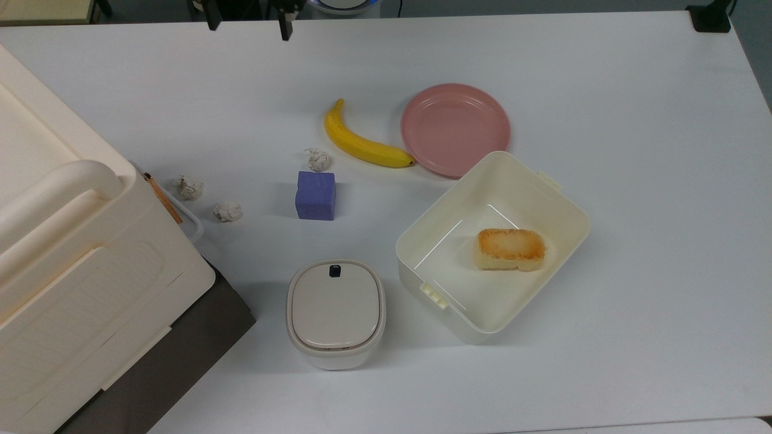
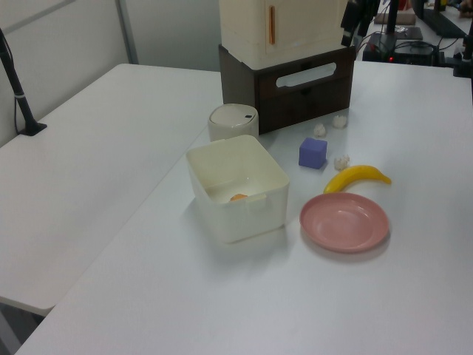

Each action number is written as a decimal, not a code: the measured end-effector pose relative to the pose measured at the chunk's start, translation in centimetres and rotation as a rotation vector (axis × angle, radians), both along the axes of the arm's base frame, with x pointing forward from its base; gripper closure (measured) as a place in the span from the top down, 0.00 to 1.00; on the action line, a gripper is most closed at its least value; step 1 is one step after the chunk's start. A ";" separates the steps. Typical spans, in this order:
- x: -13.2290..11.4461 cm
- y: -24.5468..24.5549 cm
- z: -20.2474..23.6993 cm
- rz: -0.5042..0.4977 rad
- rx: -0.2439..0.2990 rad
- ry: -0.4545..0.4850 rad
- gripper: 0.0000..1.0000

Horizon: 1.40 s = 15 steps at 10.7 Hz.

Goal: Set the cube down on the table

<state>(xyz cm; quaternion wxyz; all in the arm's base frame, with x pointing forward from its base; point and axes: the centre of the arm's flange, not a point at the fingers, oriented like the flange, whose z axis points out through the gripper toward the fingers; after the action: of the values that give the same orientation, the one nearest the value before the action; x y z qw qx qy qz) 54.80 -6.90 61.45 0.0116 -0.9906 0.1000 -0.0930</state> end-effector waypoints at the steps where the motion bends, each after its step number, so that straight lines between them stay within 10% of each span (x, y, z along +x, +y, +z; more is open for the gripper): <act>1: 0.3 0.5 -0.5 0.010 0.000 0.008 1.00; 15: 1.3 2.4 -2.3 0.050 0.002 0.058 1.00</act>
<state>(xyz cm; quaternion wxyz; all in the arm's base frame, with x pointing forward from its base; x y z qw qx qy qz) 56.10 -4.47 59.17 0.0121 -0.9950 0.0755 -0.0638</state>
